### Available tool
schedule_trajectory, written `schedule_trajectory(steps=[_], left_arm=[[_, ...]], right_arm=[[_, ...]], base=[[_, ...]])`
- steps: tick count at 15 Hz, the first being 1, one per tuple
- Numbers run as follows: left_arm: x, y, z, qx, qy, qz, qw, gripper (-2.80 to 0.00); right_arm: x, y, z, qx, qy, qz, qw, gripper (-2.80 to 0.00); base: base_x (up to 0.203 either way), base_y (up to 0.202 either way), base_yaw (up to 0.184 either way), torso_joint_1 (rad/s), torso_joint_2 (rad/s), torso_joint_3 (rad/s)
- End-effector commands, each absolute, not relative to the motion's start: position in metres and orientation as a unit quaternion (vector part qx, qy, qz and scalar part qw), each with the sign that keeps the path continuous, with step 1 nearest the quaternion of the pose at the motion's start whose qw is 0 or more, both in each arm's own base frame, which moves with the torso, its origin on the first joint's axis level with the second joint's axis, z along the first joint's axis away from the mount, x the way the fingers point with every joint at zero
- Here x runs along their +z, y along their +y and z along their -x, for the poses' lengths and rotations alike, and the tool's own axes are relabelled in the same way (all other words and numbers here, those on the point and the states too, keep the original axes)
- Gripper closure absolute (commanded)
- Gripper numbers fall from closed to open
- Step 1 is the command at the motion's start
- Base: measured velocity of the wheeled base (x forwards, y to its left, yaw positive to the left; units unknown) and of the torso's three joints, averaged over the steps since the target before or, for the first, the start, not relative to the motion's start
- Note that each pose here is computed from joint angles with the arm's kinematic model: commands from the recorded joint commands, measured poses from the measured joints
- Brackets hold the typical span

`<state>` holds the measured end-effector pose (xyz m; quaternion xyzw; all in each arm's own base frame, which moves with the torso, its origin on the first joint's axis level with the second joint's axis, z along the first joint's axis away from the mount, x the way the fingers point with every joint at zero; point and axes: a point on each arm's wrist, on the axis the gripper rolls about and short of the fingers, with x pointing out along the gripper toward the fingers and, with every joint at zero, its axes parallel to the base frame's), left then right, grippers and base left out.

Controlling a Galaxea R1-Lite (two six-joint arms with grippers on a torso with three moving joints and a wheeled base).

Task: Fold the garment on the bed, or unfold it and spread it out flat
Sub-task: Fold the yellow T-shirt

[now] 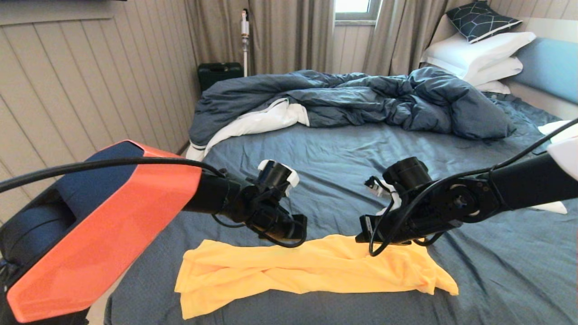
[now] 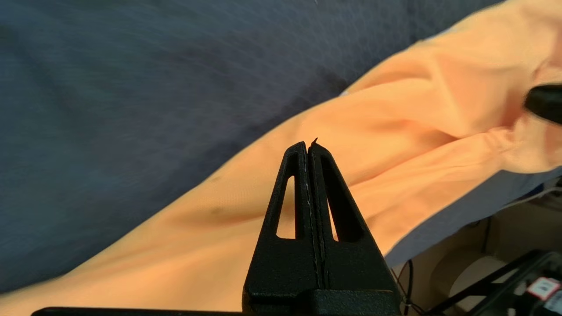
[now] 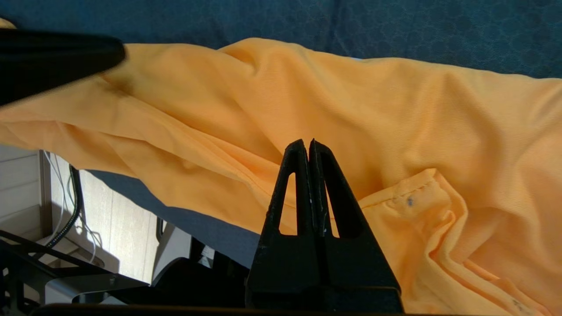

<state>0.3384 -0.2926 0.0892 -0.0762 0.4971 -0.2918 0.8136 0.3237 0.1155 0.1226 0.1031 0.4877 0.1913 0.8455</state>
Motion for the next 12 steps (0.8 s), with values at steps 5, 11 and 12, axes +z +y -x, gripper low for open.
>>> schedule_trajectory(steps=[5, 11, 12], left_arm=[[0.074, -0.304, -0.319, -0.285, 0.521, 0.055, 0.803, 0.00], [0.097, -0.292, -0.291, -0.292, 0.518, 0.046, 0.803, 0.00], [0.100, -0.292, -0.287, -0.295, 0.517, 0.046, 0.802, 0.00]], right_arm=[[0.107, 0.118, -0.328, 0.186, 0.508, -0.104, 0.835, 0.00], [0.092, 0.120, -0.335, 0.175, 0.526, -0.109, 0.825, 0.00], [0.090, 0.122, -0.337, 0.175, 0.526, -0.109, 0.825, 0.00]], base=[[0.000, 0.000, 0.000, 0.000, 0.00, 0.000], [0.000, 0.000, 0.000, 0.000, 0.00, 0.000], [0.000, 0.000, 0.000, 0.000, 0.00, 0.000]])
